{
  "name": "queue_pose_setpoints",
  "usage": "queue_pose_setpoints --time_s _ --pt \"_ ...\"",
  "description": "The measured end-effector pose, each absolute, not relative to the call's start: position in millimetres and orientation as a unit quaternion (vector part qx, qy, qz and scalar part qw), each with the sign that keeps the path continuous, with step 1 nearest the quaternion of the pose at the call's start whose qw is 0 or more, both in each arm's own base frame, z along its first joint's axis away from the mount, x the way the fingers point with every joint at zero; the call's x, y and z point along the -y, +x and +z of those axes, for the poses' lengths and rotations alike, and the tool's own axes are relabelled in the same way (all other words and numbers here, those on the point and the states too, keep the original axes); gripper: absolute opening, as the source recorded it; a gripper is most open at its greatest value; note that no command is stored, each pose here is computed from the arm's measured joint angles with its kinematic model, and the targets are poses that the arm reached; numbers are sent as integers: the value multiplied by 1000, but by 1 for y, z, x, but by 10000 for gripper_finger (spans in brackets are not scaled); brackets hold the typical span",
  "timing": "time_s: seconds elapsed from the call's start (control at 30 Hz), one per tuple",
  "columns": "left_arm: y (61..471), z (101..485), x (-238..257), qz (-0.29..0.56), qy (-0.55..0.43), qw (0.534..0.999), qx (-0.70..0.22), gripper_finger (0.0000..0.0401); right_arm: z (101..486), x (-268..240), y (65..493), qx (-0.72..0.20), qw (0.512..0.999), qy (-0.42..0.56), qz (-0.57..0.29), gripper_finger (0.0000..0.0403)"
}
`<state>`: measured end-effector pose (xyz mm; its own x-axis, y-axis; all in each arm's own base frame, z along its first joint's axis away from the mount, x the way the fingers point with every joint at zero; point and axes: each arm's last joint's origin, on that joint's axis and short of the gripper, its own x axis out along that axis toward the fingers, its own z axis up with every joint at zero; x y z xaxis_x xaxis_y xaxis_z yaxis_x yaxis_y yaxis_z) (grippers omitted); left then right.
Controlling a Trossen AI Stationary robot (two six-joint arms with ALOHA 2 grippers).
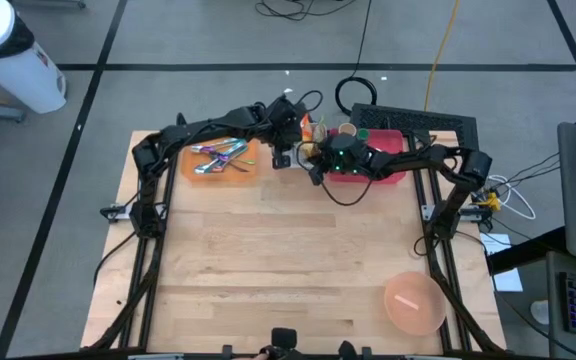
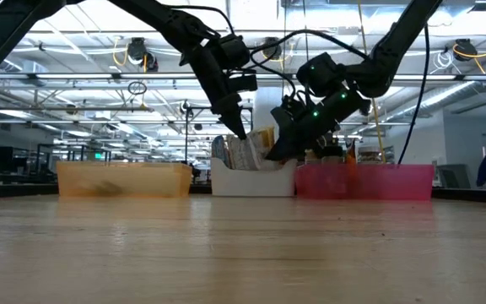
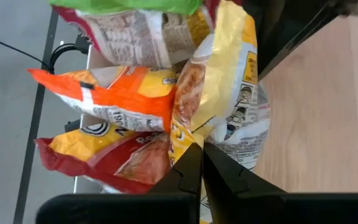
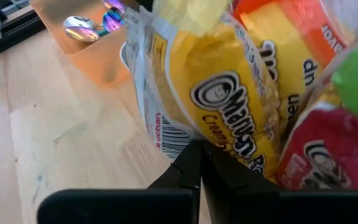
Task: Pick & Place Food Item
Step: Put the yellow noodle pack into the white bin, then return to Home Position
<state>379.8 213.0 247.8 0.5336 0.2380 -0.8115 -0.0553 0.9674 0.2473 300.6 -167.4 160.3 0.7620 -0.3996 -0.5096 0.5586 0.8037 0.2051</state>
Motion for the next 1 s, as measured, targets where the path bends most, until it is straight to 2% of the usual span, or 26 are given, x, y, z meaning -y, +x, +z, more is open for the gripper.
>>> queue_pose_setpoints --time_s 0.53,0.7,1.0 --pt "379 249 -214 108 52 876 -467 24 165 170 298 -220 927 182 -241 1" --pt "377 256 -213 108 41 881 -459 75 165 169 298 -220 930 186 -227 30" --pt "367 283 -209 148 42 884 -442 189 177 169 294 -206 934 196 -219 141"
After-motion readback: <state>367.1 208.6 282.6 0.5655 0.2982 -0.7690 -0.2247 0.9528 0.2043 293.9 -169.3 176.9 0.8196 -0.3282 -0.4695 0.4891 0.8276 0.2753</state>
